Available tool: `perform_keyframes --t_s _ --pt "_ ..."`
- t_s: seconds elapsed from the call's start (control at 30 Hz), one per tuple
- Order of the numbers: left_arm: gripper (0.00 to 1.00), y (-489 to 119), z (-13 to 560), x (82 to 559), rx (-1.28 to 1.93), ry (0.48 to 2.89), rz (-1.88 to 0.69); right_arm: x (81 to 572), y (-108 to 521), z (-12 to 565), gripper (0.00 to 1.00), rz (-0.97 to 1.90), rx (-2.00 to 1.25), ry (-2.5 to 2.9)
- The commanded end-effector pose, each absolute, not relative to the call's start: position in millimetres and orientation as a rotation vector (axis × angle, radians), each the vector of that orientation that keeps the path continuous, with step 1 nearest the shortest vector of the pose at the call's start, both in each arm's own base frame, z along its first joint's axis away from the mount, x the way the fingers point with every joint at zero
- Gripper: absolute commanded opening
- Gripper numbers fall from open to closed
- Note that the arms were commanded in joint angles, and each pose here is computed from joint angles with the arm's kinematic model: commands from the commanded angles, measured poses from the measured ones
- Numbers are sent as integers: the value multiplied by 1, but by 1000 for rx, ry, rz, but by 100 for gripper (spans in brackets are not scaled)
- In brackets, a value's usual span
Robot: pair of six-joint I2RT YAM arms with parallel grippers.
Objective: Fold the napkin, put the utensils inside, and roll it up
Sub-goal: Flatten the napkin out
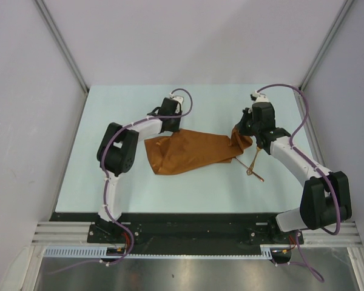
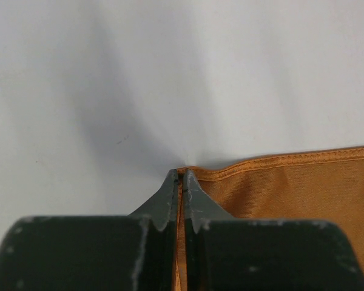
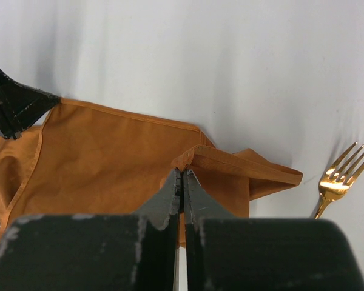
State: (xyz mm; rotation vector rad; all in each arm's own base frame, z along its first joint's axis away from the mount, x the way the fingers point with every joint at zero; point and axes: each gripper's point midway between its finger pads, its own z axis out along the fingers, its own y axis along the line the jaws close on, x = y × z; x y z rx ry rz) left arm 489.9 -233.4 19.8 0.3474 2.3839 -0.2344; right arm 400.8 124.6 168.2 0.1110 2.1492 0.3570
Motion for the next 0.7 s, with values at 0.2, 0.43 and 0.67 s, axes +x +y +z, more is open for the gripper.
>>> perform_keyframes --t_s 0.2,0.43,0.67 --pt "0 -226 47 466 269 2356 -227 412 120 188 0 370 133 2096" --pt "0 -207 167 466 147 2025 -249 417 119 235 0 377 115 2011" --pt "0 -179 241 439 96 1827 -304 415 125 297 0 425 65 1875"
